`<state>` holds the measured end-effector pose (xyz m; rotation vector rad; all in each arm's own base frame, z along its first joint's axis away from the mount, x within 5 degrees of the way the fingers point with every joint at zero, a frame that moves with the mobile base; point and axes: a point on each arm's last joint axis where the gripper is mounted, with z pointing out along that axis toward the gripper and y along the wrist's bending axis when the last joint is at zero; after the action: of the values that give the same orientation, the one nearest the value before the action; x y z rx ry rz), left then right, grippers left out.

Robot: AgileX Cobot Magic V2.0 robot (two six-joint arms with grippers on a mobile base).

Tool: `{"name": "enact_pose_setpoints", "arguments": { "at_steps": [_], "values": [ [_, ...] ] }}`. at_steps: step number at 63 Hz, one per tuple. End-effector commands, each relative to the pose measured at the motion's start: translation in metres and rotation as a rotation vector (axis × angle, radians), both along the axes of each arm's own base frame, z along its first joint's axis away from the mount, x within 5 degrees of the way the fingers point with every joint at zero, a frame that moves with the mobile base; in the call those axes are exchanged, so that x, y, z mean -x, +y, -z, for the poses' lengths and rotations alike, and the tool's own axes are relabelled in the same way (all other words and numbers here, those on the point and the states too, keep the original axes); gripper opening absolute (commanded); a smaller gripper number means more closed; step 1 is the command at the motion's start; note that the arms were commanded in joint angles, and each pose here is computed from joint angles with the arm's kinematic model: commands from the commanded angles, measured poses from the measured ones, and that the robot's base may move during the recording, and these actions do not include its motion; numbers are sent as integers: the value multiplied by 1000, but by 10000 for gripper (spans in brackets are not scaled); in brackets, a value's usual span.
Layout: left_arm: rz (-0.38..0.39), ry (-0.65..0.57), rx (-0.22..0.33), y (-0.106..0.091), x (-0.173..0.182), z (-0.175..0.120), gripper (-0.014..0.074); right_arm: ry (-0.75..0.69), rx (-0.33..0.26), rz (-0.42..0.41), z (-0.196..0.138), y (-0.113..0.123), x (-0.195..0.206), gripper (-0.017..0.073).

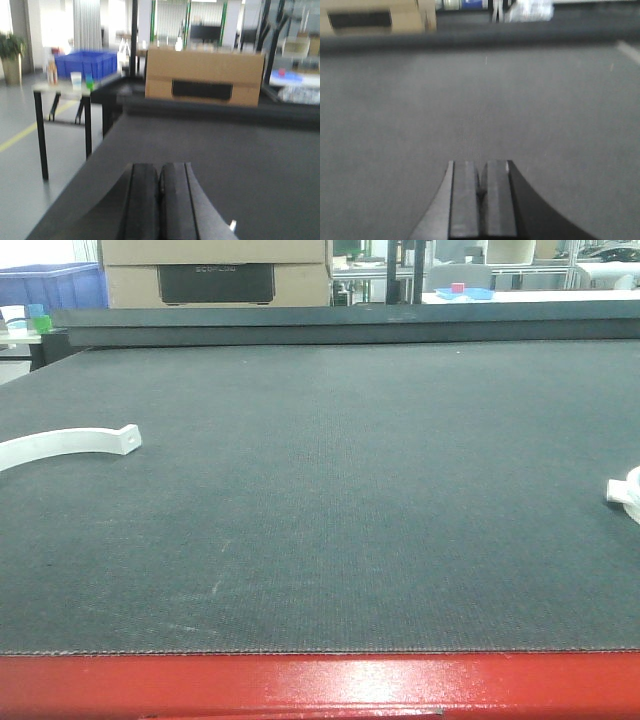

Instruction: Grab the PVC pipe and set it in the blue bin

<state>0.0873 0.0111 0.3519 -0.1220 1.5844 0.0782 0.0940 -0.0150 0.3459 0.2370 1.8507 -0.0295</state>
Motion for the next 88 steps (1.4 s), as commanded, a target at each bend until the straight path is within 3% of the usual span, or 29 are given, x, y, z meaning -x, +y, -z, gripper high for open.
{"name": "enact_pose_setpoints", "arguments": {
  "at_steps": [1, 23, 37, 47, 67, 88],
  "values": [
    [9, 64, 20, 2, -19, -7, -111, 89, -27, -11, -9, -4, -18, -163],
    [8, 199, 46, 10, -78, -12, -111, 427, -114, -49, 0, -20, -86, -163],
    [8, 306, 61, 13, -103, 7, -111, 369, -173, -49, -1, -20, -99, -163],
    [7, 371, 70, 15, -117, 20, -102, 275, -157, -26, -8, -23, -103, -163],
    [4, 446, 81, 18, -138, 40, 169, 239, -151, -17, -11, -24, -105, -163],
    [-3, 442, 80, 21, -160, 54, 183, 233, -155, -16, -10, -24, -106, -163]
  ]
}}
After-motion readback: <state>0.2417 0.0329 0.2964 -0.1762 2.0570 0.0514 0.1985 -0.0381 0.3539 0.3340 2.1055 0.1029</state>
